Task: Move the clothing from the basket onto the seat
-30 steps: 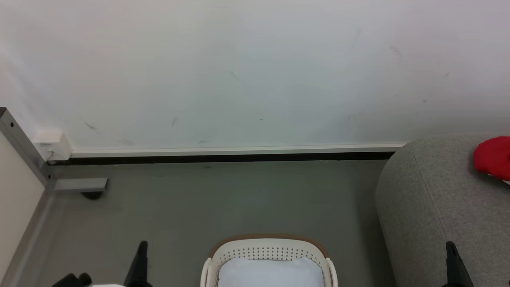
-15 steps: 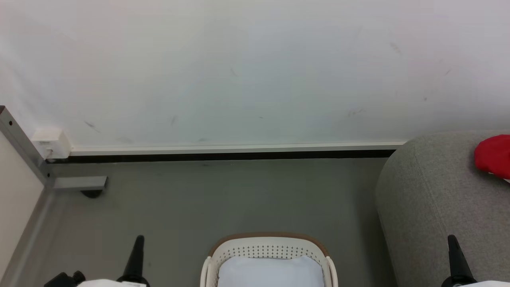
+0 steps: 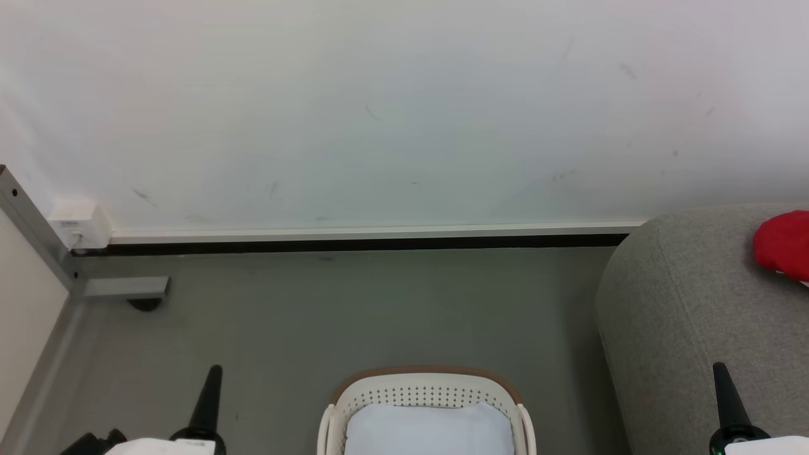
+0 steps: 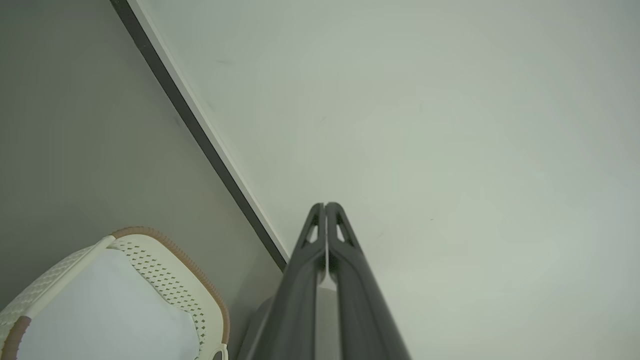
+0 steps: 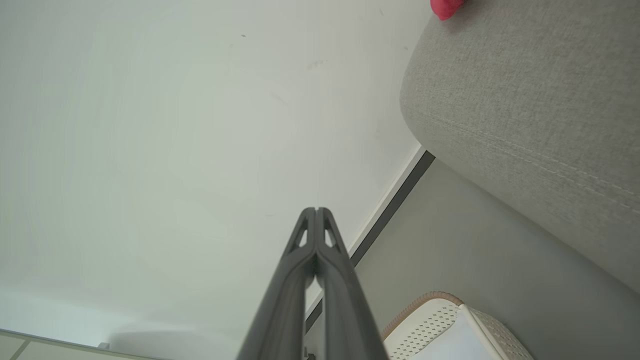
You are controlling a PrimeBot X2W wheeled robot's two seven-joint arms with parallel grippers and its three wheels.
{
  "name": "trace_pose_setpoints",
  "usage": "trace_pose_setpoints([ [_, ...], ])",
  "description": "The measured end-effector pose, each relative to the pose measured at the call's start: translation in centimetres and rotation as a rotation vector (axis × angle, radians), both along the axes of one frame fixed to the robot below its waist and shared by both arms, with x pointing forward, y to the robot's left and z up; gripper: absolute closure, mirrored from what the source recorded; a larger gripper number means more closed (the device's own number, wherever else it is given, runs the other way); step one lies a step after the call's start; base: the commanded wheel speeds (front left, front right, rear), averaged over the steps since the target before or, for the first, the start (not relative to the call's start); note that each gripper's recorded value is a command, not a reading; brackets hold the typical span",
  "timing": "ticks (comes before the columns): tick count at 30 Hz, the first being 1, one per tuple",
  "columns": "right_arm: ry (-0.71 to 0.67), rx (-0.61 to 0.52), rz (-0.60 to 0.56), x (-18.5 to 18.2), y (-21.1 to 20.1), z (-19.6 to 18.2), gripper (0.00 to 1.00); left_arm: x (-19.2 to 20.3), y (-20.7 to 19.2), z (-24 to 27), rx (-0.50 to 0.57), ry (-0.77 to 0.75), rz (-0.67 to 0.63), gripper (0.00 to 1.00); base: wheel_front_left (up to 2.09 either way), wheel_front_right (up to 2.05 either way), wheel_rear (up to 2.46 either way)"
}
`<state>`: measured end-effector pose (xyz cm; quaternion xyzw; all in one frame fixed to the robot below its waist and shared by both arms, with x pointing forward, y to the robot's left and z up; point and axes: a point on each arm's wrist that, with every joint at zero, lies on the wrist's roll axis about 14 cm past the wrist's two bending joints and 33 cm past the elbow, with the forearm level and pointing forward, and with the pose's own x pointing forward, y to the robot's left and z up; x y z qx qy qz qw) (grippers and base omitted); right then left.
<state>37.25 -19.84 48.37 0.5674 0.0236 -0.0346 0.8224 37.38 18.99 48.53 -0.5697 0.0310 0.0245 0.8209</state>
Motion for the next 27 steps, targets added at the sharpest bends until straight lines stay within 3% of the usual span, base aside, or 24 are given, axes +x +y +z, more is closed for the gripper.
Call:
trace_pose_setpoints([
  [27,-0.036,0.222,0.009,0.8,0.0,1.0,1.0,0.9,0.5,1.1,-0.222,-0.036,0.008,1.0,0.0,0.0,0.0],
])
